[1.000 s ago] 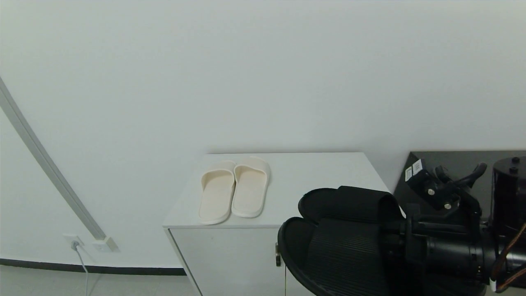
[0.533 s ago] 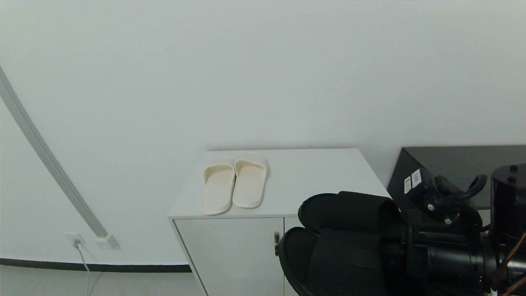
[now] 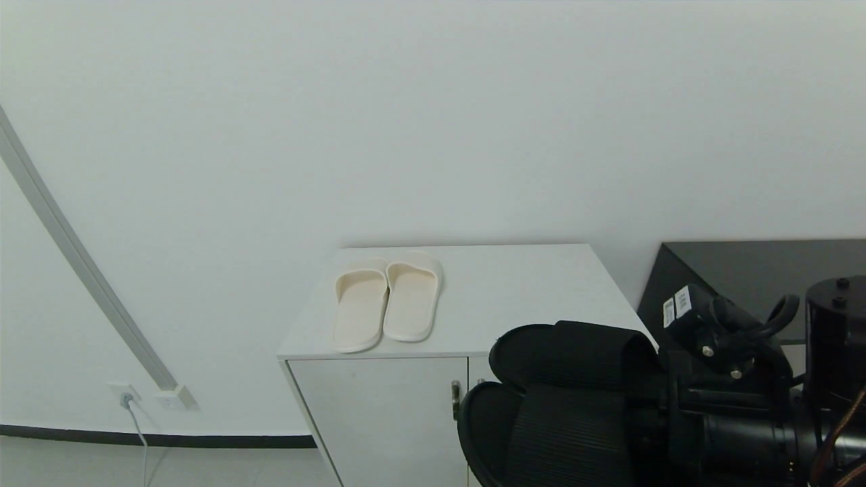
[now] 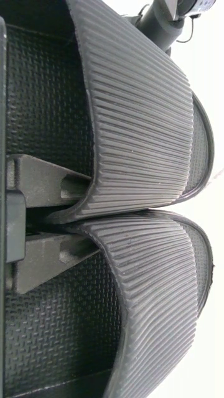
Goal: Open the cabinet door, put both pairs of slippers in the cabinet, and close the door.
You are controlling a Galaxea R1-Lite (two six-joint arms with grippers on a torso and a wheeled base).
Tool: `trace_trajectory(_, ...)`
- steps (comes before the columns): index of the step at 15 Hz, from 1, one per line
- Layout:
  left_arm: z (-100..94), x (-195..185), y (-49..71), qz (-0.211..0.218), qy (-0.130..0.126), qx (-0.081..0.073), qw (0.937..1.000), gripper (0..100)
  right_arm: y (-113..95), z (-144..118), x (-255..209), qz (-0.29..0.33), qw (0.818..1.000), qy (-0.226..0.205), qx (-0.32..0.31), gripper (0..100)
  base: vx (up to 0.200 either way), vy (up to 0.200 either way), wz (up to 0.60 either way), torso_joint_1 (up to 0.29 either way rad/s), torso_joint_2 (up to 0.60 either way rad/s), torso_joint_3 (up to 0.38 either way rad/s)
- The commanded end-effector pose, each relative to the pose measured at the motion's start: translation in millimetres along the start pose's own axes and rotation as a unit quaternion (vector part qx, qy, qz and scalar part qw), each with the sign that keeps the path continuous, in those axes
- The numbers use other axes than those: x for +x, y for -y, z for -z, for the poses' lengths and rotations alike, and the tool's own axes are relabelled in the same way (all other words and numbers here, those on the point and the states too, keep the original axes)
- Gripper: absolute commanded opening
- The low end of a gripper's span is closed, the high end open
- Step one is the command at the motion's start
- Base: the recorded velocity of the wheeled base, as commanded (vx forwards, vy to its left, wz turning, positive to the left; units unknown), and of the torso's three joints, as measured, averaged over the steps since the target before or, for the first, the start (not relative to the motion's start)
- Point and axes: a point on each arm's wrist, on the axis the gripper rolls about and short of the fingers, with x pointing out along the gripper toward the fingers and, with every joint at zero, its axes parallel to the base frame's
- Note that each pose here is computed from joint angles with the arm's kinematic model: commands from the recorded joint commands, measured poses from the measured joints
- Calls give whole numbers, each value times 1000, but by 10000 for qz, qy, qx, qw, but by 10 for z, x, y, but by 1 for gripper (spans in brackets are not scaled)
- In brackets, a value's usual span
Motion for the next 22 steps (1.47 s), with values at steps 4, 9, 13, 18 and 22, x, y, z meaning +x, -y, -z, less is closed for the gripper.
trace_trajectory(4,0,1,-1,-13,-4,-1,10000,0,0,59,15,-23,9999,-108,-107,0,0,0,0,-103,236,131)
trace_trajectory(9,0,1,-1,-13,-4,-1,10000,0,-20,89,-7,-55,9998,-137,-112,0,0,0,0,-179,415,233)
trace_trajectory(13,-2,-1,0,2,-6,-1,10000,100,-59,181,-38,-101,9997,-183,-122,0,0,0,0,-228,554,316)
trace_trajectory(18,-2,-1,0,2,-6,-1,10000,100,-70,202,-68,-101,9997,-183,-115,0,0,0,0,-212,534,319)
trace_trajectory(22,-2,-1,0,2,-6,-1,10000,100,-90,208,-68,-153,9996,-192,-135,0,0,0,0,-189,508,315)
